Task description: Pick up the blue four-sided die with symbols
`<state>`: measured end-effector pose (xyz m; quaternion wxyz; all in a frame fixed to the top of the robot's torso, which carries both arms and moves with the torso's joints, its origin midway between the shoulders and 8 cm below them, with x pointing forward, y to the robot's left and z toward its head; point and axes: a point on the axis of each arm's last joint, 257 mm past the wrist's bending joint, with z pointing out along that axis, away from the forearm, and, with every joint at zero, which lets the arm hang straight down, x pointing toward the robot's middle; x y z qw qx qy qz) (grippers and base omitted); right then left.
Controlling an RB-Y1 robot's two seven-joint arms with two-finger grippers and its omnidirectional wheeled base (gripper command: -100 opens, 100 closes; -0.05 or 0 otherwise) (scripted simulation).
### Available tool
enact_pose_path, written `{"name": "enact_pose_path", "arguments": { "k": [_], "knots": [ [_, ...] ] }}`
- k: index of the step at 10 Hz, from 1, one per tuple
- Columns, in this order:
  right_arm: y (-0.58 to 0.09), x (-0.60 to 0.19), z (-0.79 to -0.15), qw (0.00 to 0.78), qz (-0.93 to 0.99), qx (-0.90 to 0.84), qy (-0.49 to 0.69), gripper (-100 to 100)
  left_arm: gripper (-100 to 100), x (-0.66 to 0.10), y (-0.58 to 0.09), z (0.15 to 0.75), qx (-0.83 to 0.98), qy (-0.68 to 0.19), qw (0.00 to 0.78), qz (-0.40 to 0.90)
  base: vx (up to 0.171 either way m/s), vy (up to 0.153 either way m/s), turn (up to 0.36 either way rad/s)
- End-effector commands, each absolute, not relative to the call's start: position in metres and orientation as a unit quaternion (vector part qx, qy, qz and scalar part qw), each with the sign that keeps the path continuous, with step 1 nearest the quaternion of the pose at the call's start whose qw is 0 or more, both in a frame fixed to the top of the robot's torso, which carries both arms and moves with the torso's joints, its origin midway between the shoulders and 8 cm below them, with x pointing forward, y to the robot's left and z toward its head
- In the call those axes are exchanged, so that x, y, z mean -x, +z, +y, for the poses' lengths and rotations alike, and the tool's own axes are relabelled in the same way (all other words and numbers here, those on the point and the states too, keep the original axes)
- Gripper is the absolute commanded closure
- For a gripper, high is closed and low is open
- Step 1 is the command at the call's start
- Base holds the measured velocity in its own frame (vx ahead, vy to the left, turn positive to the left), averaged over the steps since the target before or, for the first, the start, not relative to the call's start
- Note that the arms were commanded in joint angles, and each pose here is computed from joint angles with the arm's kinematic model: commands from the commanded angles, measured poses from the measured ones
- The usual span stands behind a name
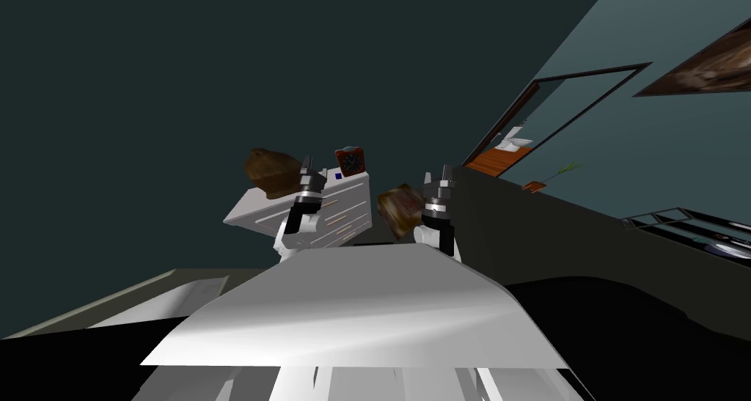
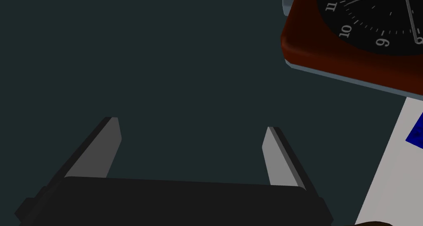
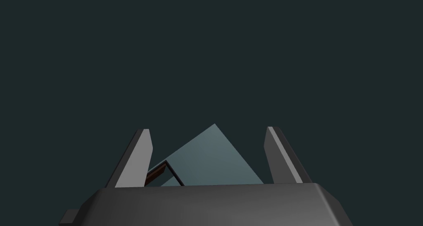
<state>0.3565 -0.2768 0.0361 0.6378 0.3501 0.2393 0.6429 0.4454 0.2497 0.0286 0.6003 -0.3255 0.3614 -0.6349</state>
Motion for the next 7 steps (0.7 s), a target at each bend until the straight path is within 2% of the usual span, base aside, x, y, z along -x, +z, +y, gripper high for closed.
{"name": "enact_pose_path", "arguments": {
  "k": [1,7],
  "knots": [
    [0.036,-0.357,-0.277,0.638,0.239,-0.35,0.643,0,-100,-0.456,0.024,0.248,0.337,-0.633,0.59,0.371,-0.01,0.021,0.006],
    [0.036,-0.357,-0.277,0.638,0.239,-0.35,0.643,0,-100,-0.499,0.015,0.238,0.375,-0.637,0.541,0.401,-0.008,0.019,0.009]
  ]
}}
